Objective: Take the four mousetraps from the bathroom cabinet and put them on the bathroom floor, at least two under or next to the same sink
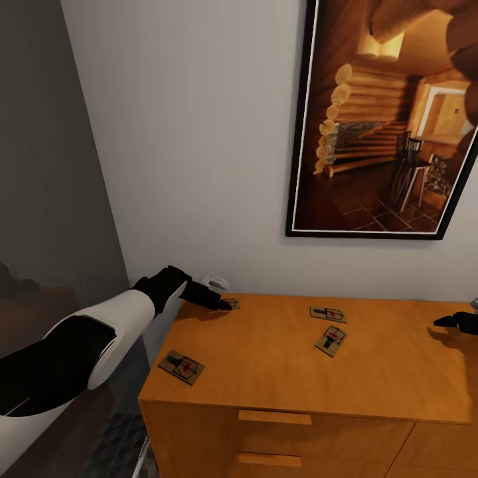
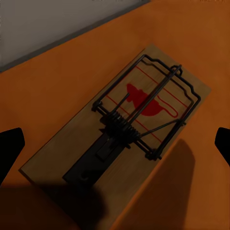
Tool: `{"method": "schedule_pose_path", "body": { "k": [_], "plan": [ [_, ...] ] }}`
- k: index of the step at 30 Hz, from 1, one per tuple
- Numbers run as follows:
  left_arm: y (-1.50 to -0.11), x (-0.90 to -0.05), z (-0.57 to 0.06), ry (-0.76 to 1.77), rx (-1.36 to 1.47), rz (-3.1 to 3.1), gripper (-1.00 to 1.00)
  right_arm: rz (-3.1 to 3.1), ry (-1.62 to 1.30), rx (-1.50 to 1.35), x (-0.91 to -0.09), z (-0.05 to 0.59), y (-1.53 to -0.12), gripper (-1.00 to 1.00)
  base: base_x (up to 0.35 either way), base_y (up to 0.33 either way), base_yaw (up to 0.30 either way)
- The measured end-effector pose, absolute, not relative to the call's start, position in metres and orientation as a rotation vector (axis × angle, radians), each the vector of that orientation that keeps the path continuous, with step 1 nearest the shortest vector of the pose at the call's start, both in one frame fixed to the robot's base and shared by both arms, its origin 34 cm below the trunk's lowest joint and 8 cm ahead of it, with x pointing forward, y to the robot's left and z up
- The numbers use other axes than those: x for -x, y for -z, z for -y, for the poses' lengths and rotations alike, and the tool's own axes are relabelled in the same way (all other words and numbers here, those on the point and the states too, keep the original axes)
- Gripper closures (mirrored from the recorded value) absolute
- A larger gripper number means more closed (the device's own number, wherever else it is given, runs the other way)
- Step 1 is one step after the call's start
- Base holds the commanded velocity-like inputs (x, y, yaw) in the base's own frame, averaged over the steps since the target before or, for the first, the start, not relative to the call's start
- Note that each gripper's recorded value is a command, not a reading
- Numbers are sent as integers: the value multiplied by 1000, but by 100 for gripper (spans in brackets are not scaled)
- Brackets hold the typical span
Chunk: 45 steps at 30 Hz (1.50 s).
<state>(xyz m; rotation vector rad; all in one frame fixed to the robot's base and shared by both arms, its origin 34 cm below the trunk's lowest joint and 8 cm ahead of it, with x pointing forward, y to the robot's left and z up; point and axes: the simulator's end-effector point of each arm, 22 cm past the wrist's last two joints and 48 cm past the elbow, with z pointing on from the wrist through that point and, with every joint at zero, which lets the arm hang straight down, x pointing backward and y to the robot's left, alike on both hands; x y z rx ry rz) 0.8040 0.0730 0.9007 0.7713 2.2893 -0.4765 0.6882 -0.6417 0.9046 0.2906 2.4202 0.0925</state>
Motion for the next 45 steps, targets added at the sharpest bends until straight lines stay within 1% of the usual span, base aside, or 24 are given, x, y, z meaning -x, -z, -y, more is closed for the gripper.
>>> {"method": "schedule_pose_path", "body": {
  "k": [24, 28, 35, 45],
  "plan": [
    [-899, -812, -83, 405, -736, -2296, -100, -2423, -90, -288, -688, 642, -904, -100, 0, 0, 0],
    [-906, -813, -72, 395, -802, -2253, -100, -2427, -124, -326, -678, 648, -902, -100, 0, 0, 0],
    [-912, -816, -68, 339, -873, -2217, -100, -2452, -50, -342, -658, 674, -904, -100, 0, 0, 0],
    [-932, -819, -52, 348, -895, -2165, -100, -2416, -86, -357, -665, 670, -908, -100, 0, 0, 0]
  ]
}}
